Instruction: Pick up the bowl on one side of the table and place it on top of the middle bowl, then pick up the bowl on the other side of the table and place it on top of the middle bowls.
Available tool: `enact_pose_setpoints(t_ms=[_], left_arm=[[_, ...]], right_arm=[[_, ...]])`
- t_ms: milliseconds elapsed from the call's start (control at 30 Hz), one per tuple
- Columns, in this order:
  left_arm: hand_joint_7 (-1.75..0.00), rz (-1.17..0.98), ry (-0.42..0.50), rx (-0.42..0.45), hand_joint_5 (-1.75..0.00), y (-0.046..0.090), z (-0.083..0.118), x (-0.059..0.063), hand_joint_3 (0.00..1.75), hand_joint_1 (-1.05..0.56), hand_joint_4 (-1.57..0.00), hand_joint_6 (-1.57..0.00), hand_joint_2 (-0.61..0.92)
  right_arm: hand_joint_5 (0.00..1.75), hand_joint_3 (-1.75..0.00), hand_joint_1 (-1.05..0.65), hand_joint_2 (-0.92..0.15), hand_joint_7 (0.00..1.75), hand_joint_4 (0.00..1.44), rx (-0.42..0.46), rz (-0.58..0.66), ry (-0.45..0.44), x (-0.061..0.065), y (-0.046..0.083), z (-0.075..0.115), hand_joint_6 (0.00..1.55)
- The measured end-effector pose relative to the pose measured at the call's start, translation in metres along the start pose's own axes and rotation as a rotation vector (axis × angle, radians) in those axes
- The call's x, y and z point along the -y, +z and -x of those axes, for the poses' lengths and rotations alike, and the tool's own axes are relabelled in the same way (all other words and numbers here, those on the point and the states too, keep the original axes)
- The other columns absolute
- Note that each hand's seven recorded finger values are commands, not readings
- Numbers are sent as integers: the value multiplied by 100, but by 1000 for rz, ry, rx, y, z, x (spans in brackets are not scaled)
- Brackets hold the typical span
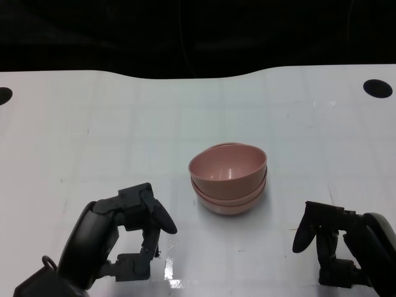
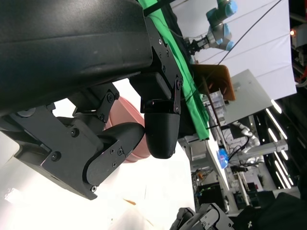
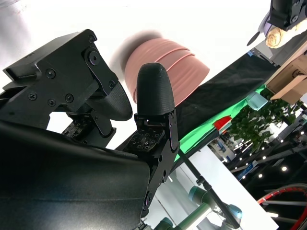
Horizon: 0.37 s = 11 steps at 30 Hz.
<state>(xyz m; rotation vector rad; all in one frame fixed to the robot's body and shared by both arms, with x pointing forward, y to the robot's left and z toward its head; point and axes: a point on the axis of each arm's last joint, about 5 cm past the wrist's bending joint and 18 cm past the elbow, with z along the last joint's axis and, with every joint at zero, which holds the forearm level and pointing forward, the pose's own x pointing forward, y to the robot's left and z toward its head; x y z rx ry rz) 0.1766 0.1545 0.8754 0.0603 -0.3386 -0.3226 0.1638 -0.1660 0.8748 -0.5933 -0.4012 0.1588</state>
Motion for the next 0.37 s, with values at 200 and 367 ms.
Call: enact_pose_setpoints(t_ms=[200, 367], left_arm=[[-146, -3, -8, -3, -174, -5, 1, -2, 142, -19, -90, -80, 34], [-142, -5, -11, 8, -172, -7, 1, -3, 137, -19, -90, -81, 35]], right_arm=[[175, -160, -5, -18, 139, 93, 3, -7, 10, 1, 0, 2, 85], [175, -159, -5, -18, 137, 92, 1, -20, 11, 1, 0, 4, 85]])
